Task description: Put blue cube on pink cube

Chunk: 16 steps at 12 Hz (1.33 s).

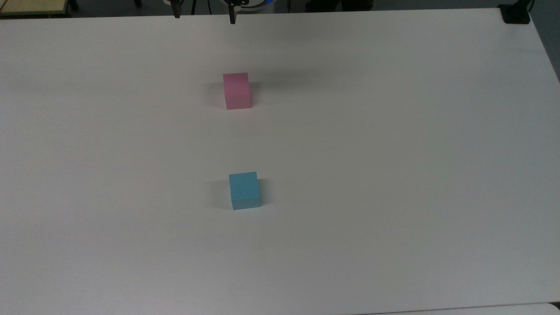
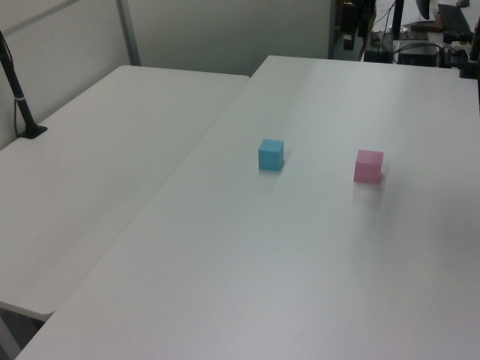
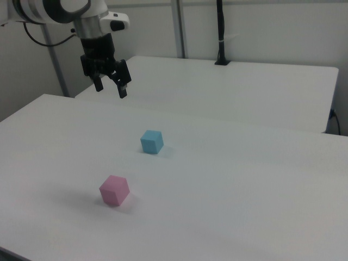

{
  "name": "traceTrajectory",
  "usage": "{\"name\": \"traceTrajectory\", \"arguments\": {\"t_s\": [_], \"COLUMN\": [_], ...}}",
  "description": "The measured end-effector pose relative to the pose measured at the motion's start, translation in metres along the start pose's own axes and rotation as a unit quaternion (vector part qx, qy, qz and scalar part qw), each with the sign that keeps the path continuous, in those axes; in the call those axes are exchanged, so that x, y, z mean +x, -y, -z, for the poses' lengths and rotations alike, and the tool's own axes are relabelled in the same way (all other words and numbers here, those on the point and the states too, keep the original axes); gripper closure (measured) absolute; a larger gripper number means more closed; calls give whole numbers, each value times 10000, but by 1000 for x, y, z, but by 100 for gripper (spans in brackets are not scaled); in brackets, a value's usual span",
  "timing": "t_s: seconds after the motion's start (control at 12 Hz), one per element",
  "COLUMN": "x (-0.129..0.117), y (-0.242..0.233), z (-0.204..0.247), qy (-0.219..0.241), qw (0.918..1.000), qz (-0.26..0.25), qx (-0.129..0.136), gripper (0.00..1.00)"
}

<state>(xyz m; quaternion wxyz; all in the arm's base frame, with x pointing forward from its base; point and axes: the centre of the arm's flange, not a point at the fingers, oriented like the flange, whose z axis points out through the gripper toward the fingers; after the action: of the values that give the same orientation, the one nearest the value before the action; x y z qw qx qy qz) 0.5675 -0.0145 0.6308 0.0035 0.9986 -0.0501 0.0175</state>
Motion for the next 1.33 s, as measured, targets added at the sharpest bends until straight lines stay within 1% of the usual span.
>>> {"name": "traceTrajectory", "arguments": {"t_s": [0.42,1.33], "x": [5,5], "y": [1,-1], "z": [-10,-11], "qy": [91,95], "qw": [10000,10000], "qz": [1,-13], "qx": [-14,-15], "gripper": [0,0]}}
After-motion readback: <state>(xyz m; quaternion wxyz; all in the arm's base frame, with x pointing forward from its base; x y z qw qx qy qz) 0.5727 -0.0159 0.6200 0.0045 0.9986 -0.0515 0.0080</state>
